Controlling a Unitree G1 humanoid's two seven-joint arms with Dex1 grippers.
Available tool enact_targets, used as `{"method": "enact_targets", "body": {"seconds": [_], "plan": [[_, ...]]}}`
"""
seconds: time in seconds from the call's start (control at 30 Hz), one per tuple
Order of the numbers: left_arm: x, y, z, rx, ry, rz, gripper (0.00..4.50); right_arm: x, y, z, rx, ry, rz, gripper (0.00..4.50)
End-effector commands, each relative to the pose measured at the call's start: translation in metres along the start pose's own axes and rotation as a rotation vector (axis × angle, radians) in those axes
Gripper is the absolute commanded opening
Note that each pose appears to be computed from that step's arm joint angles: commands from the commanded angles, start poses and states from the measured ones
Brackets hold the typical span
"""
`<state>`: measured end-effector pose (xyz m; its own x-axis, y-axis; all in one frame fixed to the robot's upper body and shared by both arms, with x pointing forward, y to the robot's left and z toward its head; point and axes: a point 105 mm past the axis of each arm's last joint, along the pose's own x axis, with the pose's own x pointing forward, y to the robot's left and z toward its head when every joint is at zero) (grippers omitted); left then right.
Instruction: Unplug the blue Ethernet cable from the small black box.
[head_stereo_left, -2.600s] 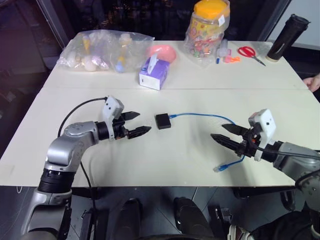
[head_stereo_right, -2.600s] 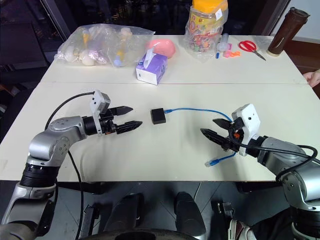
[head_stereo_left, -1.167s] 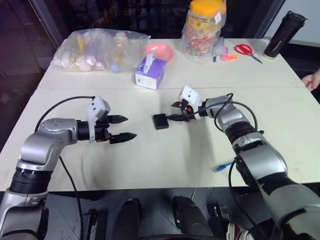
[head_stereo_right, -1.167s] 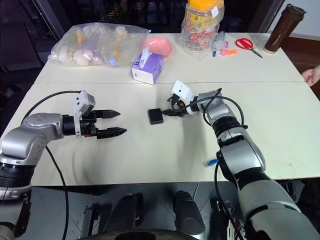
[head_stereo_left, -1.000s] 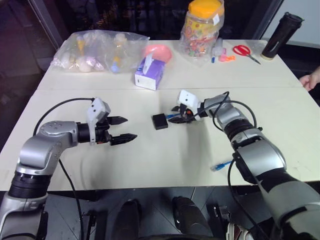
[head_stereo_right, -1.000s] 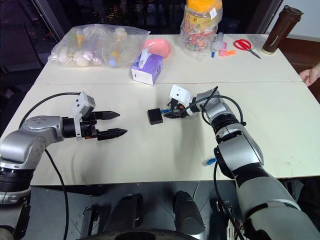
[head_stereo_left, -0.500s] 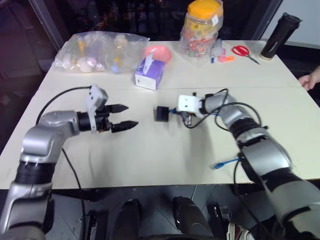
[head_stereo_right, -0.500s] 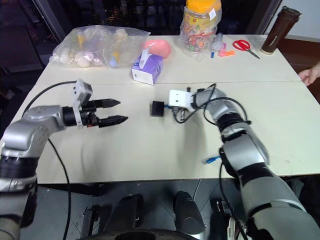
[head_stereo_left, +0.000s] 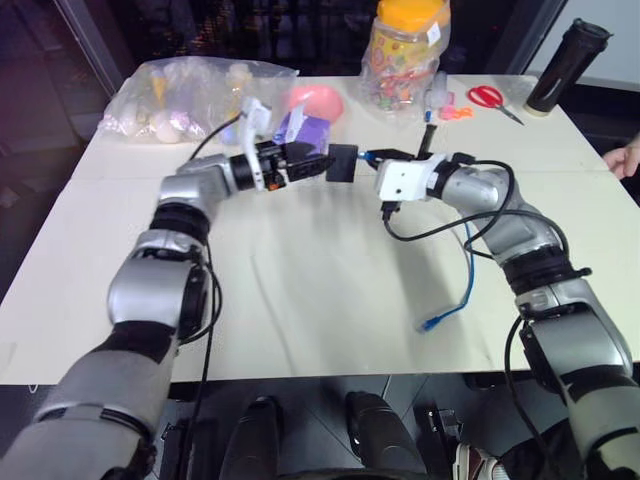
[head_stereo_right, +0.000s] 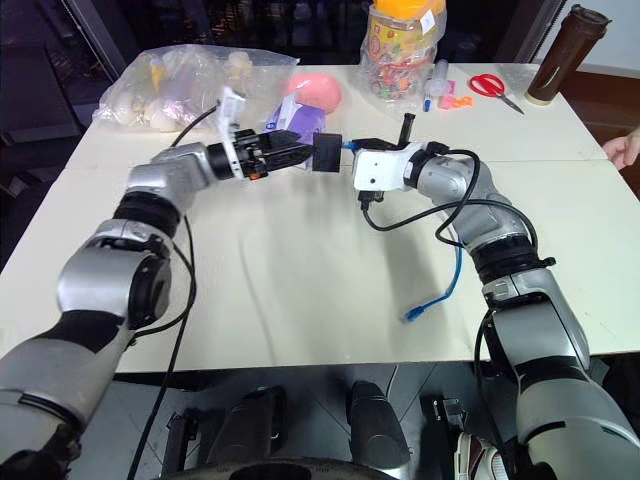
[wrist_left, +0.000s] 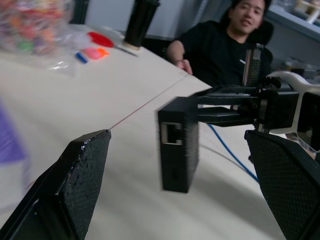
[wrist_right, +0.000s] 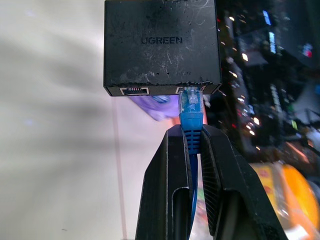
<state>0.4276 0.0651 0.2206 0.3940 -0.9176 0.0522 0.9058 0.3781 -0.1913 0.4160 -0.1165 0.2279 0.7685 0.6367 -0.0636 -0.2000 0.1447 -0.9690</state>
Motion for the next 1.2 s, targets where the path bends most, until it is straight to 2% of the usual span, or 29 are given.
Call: {"method": "enact_targets", "body": {"seconds": [0.03,0.07,0.17,0.27,0.33,0.43,0.6,0.7,0.77,0.83,0.93,1.03,1.1,1.2], "plan": [[0.007,-0.006,0.016,0.023,-0.054,-0.032,4.50,-0.006,-0.021,0.010,-0.020,-0.016,-0.083,0.04],[0.009,-0.008,0.015,0.022,-0.050,-0.044,4.50,-0.007,-0.021,0.012,-0.024,-0.017,-0.085,0.04],[0.014,-0.008,0.014,0.008,-0.076,-0.038,3.66,-0.008,-0.020,0.018,-0.023,-0.027,-0.089,0.00],[0.015,-0.009,0.015,-0.009,-0.093,-0.040,2.48,-0.009,-0.017,0.023,-0.019,-0.033,-0.083,0.00],[0.015,-0.009,0.013,-0.007,-0.090,-0.047,1.54,-0.009,-0.014,0.024,-0.019,-0.032,-0.080,0.00],[0.014,-0.009,0.010,-0.005,-0.083,-0.052,0.47,-0.008,-0.011,0.027,-0.026,-0.036,-0.071,0.00],[0.013,-0.009,0.007,-0.011,-0.079,-0.057,0.48,-0.006,-0.010,0.034,-0.001,-0.054,-0.071,0.00],[0.010,-0.006,0.006,-0.040,-0.094,-0.043,0.48,-0.016,0.000,0.033,0.121,-0.059,-0.056,1.20],[0.007,-0.006,0.004,-0.042,-0.093,-0.045,0.48,-0.026,0.002,0.023,0.154,0.001,-0.090,2.16],[0.003,-0.005,0.003,-0.032,-0.082,-0.048,0.48,-0.042,0.003,0.009,0.430,0.054,-0.205,3.14],[-0.003,-0.009,0.016,-0.098,-0.151,-0.098,0.48,-0.057,0.009,0.010,1.035,-0.016,-0.360,3.14],[-0.012,-0.022,0.036,-0.216,-0.245,-0.243,0.48,-0.061,0.005,0.038,1.498,-0.263,-0.356,3.14],[-0.021,-0.034,0.051,-0.323,-0.321,-0.363,0.48,-0.065,-0.004,0.056,1.699,-0.448,-0.329,3.14],[-0.023,-0.040,0.048,-0.358,-0.311,-0.406,0.48,-0.068,-0.013,0.071,1.813,-0.587,-0.284,3.14]]}}
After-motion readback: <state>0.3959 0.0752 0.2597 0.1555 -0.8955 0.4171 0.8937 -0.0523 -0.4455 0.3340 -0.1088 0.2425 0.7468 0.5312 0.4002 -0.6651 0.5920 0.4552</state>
